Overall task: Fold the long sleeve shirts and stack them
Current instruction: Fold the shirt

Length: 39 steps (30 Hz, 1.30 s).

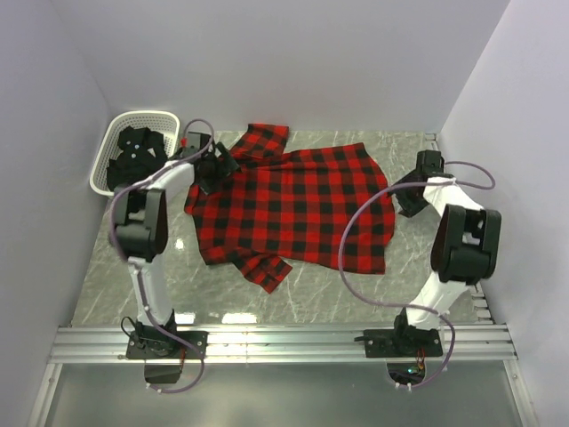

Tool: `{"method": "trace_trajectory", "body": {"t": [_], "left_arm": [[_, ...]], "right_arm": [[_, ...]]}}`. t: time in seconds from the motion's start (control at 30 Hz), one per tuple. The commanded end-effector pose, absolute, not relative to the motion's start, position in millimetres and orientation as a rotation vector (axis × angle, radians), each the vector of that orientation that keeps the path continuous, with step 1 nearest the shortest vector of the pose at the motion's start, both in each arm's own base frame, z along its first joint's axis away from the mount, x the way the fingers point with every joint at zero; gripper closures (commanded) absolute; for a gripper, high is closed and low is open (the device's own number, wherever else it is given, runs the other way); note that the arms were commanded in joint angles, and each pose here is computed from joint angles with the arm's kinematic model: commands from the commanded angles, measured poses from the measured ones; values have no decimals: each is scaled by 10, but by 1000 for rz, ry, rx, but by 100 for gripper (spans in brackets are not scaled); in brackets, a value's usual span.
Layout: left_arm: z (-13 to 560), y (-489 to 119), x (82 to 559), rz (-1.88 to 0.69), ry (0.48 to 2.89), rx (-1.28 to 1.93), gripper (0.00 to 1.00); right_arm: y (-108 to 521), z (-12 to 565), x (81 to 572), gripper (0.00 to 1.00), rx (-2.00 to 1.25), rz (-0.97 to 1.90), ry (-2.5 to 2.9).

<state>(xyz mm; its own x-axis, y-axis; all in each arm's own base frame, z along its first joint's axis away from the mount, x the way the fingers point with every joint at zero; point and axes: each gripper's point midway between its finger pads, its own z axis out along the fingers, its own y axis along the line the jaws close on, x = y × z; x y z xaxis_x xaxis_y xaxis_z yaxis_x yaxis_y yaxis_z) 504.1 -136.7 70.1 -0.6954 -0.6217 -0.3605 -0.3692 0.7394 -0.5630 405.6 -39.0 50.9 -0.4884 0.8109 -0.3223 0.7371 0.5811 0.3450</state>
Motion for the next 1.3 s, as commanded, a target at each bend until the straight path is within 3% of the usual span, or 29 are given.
{"method": "trace_trajectory", "body": {"t": [0.0,0.1,0.13,0.2,0.4,0.53,0.9,1.2,1.27], "left_arm": [[1771,-1155,4918,-582,2146,-673,1],[1944,-925,4513,-488,2100,-720,1],[1915,-863,4369,-453,2118,-736,1],[1885,-776,4041,-426,2123,-759,1],[1351,-671,3085,-432,2198,-892,2],[942,-675,2638,-439,2279,-949,4],[466,-776,2375,-481,2380,-970,13],[370,-988,2401,-521,2454,-896,32],[348,-983,2391,-514,2458,-906,40]], "right_arm": [[-366,1063,3955,33,1129,170,2253],[-253,1272,3696,20,1091,217,2227],[-232,1222,3581,10,1091,214,2246],[-182,1312,3407,6,1056,232,2249],[9,1236,2827,7,969,309,2268],[99,943,2444,14,963,324,2325],[226,545,2159,20,970,381,2368],[247,425,2195,23,990,399,2378],[252,400,2186,23,991,400,2386]]}}
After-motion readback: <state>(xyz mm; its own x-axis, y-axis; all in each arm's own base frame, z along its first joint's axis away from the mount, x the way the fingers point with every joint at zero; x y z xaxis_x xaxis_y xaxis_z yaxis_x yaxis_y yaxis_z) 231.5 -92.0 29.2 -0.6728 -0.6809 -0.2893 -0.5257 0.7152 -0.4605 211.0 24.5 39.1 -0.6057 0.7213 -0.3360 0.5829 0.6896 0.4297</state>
